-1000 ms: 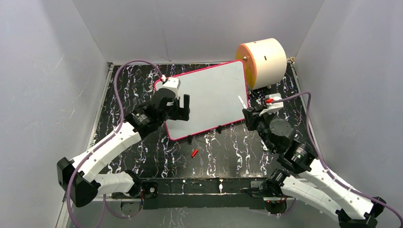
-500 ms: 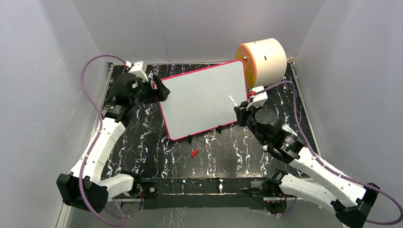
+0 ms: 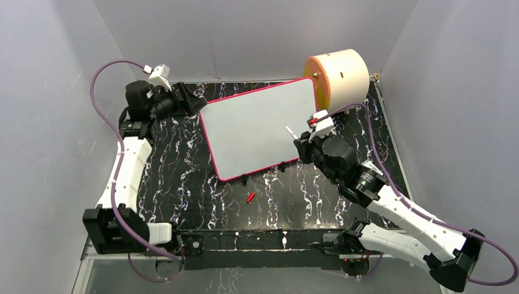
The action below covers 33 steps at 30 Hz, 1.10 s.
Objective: Write a sentence on the whiteboard
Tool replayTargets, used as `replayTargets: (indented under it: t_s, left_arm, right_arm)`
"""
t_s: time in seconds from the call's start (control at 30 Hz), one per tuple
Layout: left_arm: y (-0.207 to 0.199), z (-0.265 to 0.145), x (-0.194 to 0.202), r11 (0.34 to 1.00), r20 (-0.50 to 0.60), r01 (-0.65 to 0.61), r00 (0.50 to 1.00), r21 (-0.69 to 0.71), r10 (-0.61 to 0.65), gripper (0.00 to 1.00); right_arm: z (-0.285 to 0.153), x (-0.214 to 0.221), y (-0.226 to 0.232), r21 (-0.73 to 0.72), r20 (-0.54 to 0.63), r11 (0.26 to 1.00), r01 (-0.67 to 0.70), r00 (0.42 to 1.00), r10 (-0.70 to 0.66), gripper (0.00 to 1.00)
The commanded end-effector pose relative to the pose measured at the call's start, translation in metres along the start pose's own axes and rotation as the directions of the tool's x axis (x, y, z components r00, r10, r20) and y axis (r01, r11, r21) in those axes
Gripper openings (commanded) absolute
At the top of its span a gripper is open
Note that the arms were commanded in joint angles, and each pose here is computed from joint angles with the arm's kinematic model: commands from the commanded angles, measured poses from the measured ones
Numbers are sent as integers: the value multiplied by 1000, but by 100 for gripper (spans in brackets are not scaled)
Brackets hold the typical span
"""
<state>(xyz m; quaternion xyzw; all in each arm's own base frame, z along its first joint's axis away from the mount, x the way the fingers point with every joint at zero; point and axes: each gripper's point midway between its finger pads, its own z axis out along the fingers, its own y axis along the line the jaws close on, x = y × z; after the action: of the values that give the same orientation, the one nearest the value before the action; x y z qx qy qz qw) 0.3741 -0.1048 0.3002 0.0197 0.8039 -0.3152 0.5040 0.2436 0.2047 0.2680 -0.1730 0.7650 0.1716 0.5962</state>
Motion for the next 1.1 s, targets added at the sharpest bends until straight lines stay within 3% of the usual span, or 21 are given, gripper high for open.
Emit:
replayTargets:
  t_s: [0.0, 0.17, 0.33, 0.6, 1.07]
  left_arm:
    - [-12, -2, -19, 979, 8, -7, 1000, 206, 6, 70]
    - [-5, 4, -26, 949, -7, 10, 1000, 315, -8, 69]
    - [-16, 10, -20, 879, -64, 56, 998, 474, -29, 67]
    - [-5, 25, -11, 852, -115, 118, 991, 510, -68, 60]
    - [-23, 40, 19, 809, -204, 159, 978, 566, -49, 44]
  right_arm:
    - [-3, -40, 12, -61, 108, 998, -6, 994, 12, 0]
    - [-3, -38, 14, -74, 106, 997, 2, 994, 6, 0]
    - [-1, -38, 15, -76, 105, 997, 8, 995, 0, 0]
    - [4, -37, 19, -89, 94, 996, 17, 996, -9, 0]
    - [7, -33, 24, -107, 83, 994, 20, 996, -11, 0]
